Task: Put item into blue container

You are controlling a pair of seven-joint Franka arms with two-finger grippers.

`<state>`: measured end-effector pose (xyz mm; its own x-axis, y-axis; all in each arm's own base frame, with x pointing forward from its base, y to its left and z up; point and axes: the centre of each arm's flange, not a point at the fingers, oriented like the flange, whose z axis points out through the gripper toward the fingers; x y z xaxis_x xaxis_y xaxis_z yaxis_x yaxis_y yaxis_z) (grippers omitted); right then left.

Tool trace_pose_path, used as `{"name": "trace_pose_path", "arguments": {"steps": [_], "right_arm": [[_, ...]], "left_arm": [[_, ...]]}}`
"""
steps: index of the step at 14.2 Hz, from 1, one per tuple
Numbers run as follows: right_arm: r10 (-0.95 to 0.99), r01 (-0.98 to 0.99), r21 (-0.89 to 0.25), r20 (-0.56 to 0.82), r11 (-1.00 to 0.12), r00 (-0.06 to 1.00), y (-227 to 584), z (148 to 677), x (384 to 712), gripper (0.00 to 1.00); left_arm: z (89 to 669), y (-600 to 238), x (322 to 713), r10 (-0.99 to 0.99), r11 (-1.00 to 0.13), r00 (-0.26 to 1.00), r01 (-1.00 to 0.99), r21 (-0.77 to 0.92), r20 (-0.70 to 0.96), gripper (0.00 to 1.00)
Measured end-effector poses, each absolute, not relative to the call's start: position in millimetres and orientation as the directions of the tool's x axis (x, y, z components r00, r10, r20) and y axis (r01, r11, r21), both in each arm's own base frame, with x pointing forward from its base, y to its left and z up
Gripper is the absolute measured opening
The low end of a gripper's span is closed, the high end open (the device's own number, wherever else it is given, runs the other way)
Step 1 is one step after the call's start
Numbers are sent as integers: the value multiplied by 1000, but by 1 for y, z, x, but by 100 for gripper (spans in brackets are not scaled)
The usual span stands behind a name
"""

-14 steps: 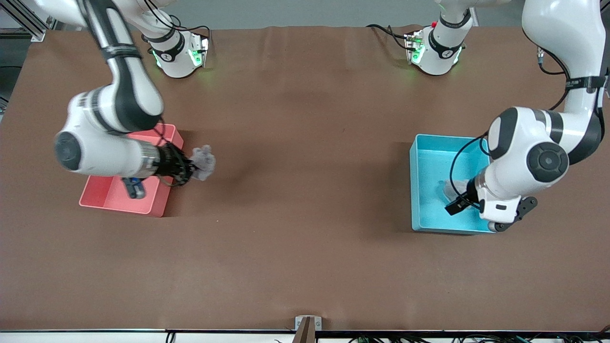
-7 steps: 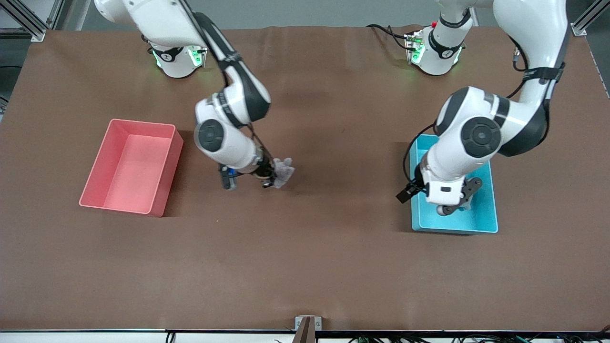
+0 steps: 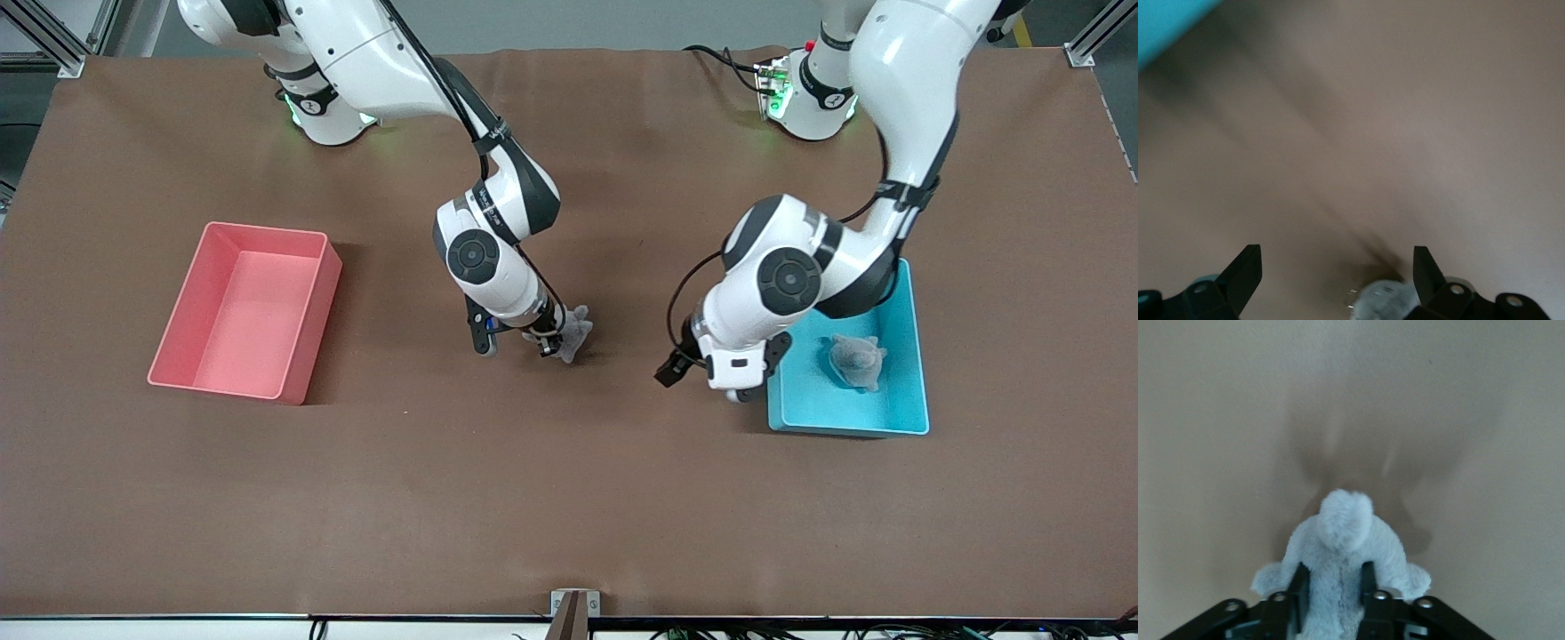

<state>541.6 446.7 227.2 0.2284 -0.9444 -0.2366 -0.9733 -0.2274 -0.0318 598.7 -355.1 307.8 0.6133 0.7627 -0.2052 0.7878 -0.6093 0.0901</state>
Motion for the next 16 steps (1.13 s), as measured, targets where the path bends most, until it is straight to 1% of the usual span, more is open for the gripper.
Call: {"name": "trace_pose_path", "arguments": {"steps": [2,3,4,5,6,8,11,13,16], "right_arm": [[-943,-961,-47,-186,-274,278,441,230,547,61],[-936,-945,-42,-133,-324,327,437,232,549,73],[-921,-925,-24,-83,-379,380,430,235,552,81],[-898,-899,3,-53,-437,437,421,240,556,93],[-866,-865,36,-44,-500,498,407,249,562,100],[-788,-784,85,-64,-615,612,367,282,580,100],[-643,-634,105,-129,-766,755,275,347,609,100],[-548,-540,97,-164,-836,820,210,384,620,100],[-407,-395,101,-175,-913,897,127,425,625,100]], "left_arm": [[288,-378,591,771,-583,591,805,109,-237,100],[279,-392,586,777,-566,577,815,123,-251,100],[272,-408,579,788,-542,558,829,137,-261,100],[265,-425,570,799,-517,537,843,147,-271,100],[258,-441,561,809,-494,516,856,153,-280,100],[250,-463,548,820,-464,490,872,157,-296,100],[245,-489,528,815,-471,492,870,146,-305,100],[242,-497,520,813,-478,496,868,138,-305,100],[227,-492,521,820,-475,487,872,117,-301,100]]}}
